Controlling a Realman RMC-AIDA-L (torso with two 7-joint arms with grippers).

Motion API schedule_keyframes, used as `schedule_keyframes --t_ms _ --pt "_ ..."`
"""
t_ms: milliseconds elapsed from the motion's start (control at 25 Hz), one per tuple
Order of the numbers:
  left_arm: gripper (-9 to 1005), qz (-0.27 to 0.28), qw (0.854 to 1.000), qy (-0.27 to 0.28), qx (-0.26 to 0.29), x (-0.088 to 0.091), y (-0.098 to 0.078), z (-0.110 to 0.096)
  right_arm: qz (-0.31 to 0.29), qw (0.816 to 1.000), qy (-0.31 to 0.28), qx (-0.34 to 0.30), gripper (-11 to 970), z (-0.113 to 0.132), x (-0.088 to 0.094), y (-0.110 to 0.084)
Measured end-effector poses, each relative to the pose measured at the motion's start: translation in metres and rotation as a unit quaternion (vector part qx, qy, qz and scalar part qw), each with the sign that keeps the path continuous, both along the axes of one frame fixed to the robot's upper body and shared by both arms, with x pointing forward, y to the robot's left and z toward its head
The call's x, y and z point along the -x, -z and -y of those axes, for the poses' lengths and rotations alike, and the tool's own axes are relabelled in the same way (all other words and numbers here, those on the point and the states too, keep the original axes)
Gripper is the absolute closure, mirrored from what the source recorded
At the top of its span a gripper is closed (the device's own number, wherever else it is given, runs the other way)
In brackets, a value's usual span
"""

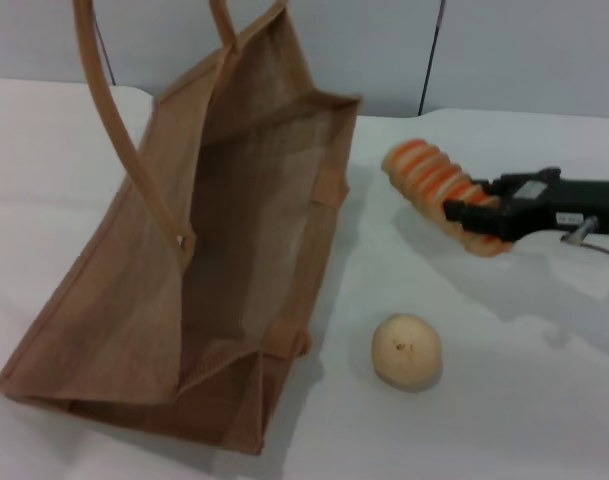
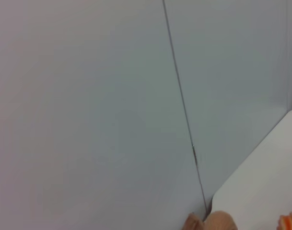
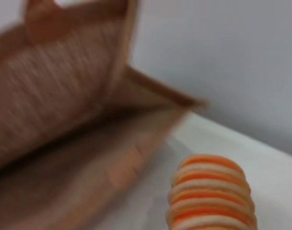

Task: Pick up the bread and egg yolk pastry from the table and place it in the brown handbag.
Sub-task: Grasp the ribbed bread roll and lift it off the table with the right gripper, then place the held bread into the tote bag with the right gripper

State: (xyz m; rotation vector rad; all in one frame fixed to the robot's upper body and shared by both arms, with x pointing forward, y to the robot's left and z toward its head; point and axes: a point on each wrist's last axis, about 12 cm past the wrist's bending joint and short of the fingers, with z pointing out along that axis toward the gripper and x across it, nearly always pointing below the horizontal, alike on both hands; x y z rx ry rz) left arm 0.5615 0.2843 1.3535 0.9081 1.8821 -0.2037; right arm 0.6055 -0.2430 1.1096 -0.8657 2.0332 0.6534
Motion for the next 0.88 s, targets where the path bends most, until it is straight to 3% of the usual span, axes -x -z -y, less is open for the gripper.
schedule_keyframes --t_ms 160,320,640,880 --pt "874 0.006 1.000 0.000 0.003 -0.002 -0.001 0.001 0.017 0.999 -0.028 -0.018 491 -0.004 0.007 -0.026" --pt "874 0.010 1.000 0.004 0.003 -0.003 -0.003 0.004 0.011 0.998 -0.058 -0.030 520 -0.014 0.014 -0.038" --pt "874 0.022 1.000 0.015 0.010 -0.006 -0.008 0.012 0.008 0.992 -0.119 -0.030 560 -0.051 0.018 -0.040" --pt "875 0.023 0.998 0.041 0.030 -0.004 -0.011 0.023 0.011 0.991 -0.133 -0.002 584 -0.083 0.005 -0.034"
